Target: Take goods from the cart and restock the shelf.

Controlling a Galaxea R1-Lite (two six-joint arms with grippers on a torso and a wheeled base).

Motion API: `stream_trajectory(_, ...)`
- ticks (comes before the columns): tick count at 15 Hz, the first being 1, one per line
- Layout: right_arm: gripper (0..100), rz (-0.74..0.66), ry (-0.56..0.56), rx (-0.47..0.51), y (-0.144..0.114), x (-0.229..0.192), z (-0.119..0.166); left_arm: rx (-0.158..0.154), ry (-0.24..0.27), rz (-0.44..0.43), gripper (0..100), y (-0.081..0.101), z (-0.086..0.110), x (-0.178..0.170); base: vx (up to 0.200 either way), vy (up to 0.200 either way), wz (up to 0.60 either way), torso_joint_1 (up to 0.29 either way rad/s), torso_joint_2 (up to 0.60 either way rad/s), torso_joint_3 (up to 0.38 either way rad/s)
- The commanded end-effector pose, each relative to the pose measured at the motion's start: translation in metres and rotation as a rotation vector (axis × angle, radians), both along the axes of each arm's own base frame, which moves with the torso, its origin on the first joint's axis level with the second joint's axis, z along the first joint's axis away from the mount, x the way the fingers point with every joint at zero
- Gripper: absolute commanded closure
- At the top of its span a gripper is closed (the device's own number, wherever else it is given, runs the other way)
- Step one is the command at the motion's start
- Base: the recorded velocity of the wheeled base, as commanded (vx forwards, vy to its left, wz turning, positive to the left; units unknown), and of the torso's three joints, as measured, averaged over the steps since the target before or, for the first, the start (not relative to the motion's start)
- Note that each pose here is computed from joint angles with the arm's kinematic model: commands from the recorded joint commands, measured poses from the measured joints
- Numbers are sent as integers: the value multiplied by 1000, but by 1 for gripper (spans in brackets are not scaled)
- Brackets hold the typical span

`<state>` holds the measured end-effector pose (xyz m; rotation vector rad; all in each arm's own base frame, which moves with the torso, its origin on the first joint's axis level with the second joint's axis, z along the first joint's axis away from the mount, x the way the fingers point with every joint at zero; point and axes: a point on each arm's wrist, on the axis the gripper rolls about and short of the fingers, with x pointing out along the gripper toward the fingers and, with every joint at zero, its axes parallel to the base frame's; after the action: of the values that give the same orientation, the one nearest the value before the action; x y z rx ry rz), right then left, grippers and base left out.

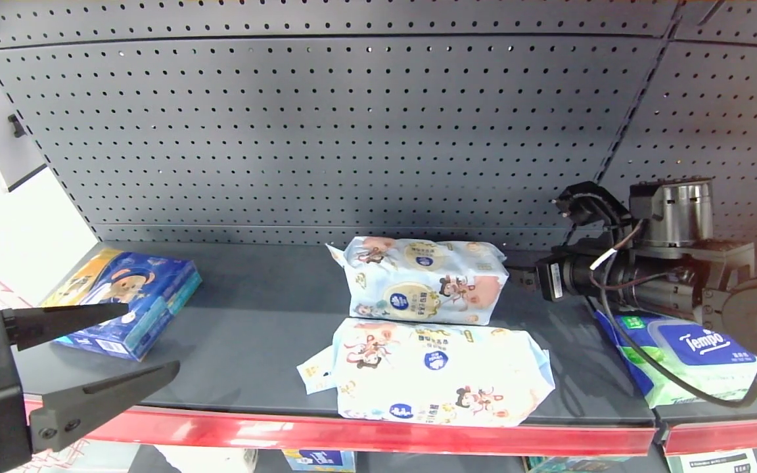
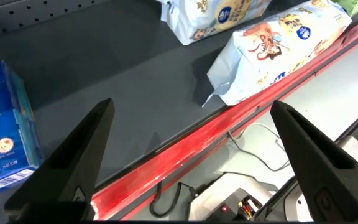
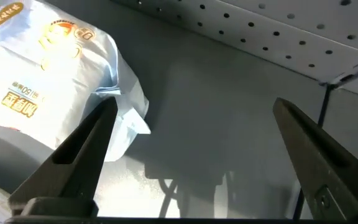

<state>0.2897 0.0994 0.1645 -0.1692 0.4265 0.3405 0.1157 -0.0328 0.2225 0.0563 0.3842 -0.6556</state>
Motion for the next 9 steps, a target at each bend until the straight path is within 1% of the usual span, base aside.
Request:
stream_trajectory(1, 0, 5, 0, 0, 2, 1, 0, 0, -2, 1, 0, 0, 0, -1, 0, 0, 0, 0, 0, 0)
stream_trajectory(3, 0, 21, 3, 4, 7, -4, 0, 2, 2, 0, 0, 0, -2, -2, 0, 0, 0, 0, 0, 0)
stream_trajectory(4, 0, 11, -9, 11, 2, -9, 4, 4, 12, -3, 0, 0, -5, -2, 0, 0, 0, 0, 0, 0)
stream_trajectory(5, 0, -18, -18, 15, -9, -18, 8, 8, 23, -4, 0, 0, -8, -2, 0, 0, 0, 0, 0, 0)
stream_trajectory(7, 0, -43, -42, 24, -29, -60, 15, 17, 62, -13, 0, -2, -14, 6, 0, 0, 0, 0, 0, 0)
stream_trajectory(9, 0, -73, -107, 38, -44, -96, 25, 29, 107, -22, 0, -5, -19, 17, 0, 0, 0, 0, 0, 0)
